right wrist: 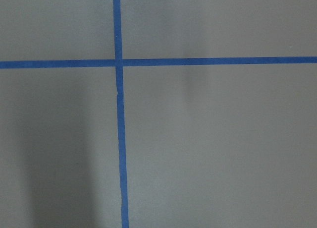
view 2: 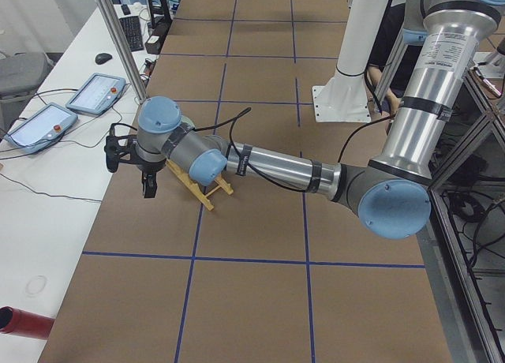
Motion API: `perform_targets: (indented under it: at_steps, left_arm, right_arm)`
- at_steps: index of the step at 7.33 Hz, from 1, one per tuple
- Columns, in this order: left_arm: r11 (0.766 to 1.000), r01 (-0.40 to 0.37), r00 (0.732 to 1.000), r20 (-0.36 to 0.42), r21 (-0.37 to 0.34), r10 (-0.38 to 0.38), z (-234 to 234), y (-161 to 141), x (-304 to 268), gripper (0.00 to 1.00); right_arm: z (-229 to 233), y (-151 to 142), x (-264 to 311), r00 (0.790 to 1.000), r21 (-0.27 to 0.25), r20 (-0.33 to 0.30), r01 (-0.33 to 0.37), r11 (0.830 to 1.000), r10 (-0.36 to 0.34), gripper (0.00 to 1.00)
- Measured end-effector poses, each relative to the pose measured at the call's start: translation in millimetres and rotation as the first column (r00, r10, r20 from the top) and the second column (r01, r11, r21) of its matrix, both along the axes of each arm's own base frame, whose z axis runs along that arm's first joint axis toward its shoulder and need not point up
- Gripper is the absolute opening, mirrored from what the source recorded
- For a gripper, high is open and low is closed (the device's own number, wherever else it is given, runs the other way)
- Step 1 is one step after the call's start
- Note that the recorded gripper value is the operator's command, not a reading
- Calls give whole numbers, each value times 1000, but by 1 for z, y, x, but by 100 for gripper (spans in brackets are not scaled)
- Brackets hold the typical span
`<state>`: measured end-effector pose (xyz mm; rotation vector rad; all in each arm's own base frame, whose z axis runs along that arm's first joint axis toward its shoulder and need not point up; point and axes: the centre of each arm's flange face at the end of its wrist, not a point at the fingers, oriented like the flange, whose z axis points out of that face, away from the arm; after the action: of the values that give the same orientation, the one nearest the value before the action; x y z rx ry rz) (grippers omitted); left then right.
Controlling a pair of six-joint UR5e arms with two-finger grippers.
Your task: Place plate on table
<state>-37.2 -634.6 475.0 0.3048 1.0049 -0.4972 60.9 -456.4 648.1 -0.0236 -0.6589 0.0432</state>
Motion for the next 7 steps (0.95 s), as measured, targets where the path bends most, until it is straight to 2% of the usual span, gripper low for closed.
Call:
perform_targets:
  at_steps: [2,3,5,7]
  left_arm:
    - [993,104,975,-192,-47,-111,-32,-31,72,100]
    - [987,144,958,-240,-76,-158,-51,-45,105,100]
    - [980,168,941,-278,-109,-192,-68,-56,138,100]
    - [979,150,939,-290,-137,-185,-75,-65,166,100]
  right_arm:
    - [-1,0,-1,1000,2,8,0,1000,0,100]
    - [-1,0,-1,1000,1,9,-1,1000,1,100]
    - [-1,1,-1,1000,0,9,-1,1000,1,100]
    - [-1,1,-1,1000,0,9,0,1000,0,100]
